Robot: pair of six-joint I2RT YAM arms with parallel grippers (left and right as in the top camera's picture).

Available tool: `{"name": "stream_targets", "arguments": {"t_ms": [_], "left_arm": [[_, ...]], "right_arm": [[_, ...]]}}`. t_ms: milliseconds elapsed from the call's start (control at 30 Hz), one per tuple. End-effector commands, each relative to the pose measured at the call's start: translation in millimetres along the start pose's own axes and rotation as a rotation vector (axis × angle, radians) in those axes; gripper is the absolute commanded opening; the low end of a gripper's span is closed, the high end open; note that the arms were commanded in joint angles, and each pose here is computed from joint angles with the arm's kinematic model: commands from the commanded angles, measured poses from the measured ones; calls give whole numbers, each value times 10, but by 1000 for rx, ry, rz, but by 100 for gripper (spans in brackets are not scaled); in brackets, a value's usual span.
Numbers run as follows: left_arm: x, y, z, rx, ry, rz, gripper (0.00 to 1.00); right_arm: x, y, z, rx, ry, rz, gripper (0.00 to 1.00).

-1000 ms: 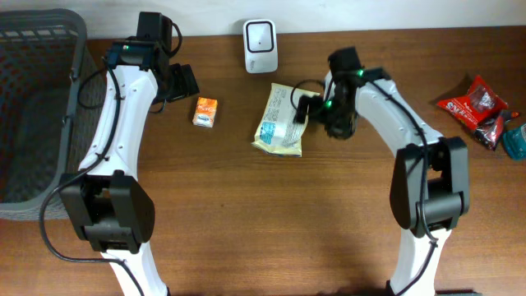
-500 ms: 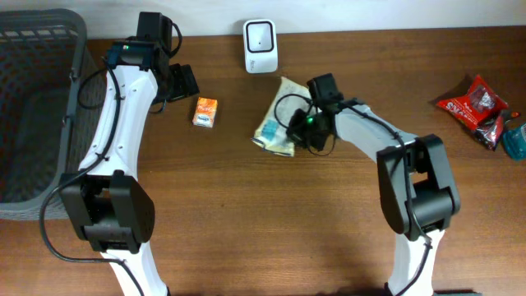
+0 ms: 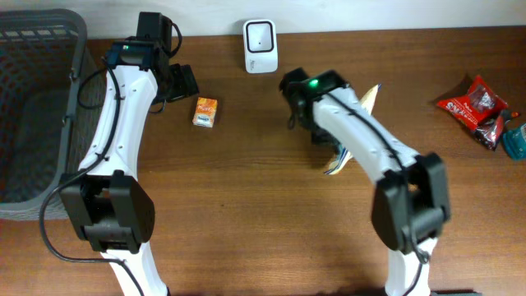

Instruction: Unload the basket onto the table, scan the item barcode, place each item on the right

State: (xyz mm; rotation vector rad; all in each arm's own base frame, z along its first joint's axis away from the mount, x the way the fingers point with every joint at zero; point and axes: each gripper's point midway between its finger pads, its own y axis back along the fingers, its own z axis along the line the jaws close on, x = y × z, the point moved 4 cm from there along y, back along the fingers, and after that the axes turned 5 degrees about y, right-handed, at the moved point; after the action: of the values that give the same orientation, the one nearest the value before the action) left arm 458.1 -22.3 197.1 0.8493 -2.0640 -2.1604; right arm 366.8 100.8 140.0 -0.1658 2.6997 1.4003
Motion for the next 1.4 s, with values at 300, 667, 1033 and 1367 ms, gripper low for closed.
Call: {"name": "stream_targets", "arguments": {"t_ms": [300,667,1033,1367], "left_arm": [[-1,6,13,-7,-5,-3,99],[-1,6,13,-7,-5,-3,99],[-1,6,13,-7,-5,-3,99],[-1,6,13,-7,-5,-3,99]], "right_arm": [[308,295,1545,-166,222,-124,97],[-335,591,822,-514,478,-81,100],[-260,-281,1244,-690,509,-76,72],[-517,-124,659,-364,303,-71,87]]}}
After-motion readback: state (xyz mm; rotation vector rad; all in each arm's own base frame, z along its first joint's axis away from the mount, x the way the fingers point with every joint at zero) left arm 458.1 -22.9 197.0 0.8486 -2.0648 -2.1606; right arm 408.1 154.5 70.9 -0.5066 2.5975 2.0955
